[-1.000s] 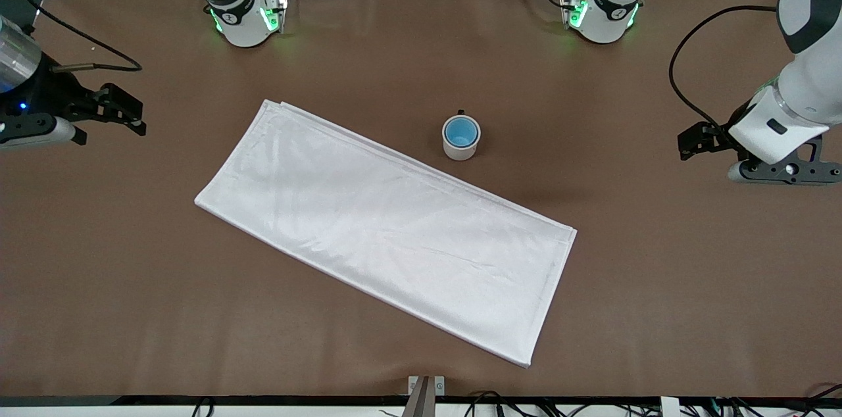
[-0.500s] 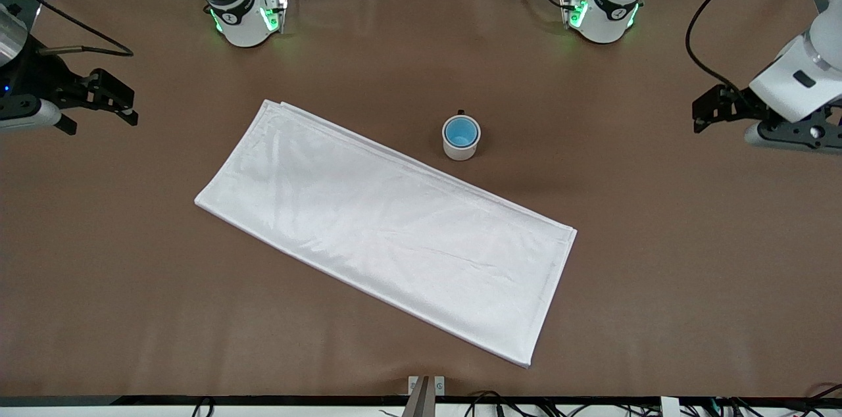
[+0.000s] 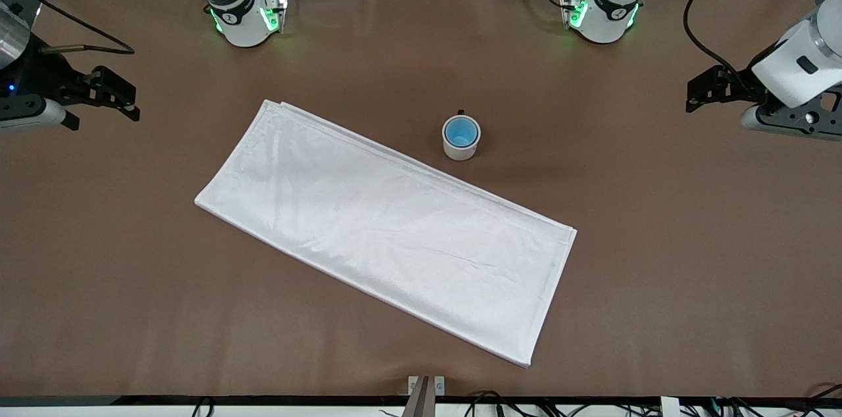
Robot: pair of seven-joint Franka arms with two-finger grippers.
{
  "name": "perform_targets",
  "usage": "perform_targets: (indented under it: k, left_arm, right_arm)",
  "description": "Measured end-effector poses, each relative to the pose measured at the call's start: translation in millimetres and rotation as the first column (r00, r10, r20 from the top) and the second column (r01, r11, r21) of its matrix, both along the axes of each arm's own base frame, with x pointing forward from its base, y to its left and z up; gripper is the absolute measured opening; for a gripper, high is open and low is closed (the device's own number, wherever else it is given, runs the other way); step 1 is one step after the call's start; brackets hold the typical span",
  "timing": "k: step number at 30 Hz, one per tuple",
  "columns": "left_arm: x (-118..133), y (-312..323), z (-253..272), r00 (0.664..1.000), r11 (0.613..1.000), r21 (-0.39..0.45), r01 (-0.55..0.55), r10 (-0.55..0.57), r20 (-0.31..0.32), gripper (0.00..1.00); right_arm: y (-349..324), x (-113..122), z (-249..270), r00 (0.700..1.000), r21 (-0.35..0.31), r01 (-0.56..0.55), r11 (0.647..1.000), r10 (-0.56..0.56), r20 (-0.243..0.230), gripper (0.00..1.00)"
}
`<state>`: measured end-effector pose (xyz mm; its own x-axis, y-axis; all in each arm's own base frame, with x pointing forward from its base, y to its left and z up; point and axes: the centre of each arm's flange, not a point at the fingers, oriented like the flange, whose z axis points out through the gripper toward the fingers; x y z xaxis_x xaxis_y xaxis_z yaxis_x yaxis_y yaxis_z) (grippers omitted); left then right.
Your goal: Place blue cup into white mug on table
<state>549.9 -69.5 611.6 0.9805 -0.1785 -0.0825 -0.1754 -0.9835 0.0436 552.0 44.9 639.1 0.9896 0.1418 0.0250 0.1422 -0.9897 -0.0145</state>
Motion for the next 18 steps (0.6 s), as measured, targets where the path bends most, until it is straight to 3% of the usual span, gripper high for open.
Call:
perform_targets:
  k: [6, 18]
  left_arm:
    - [1, 5, 1, 1.0, 1.0, -0.01, -0.011, 0.011, 0.005, 1.0]
    - [2, 13, 15, 0.996, 1.0, 0.009, -0.026, 0.025, 0.086, 1.0]
  right_arm:
    - [-2, 0, 0, 1.0, 0.0, 0.004, 1.0, -0.004, -0.003, 1.0]
    - [-2, -1, -1, 1.0, -0.001, 0.004, 1.0, -0.004, -0.011, 1.0]
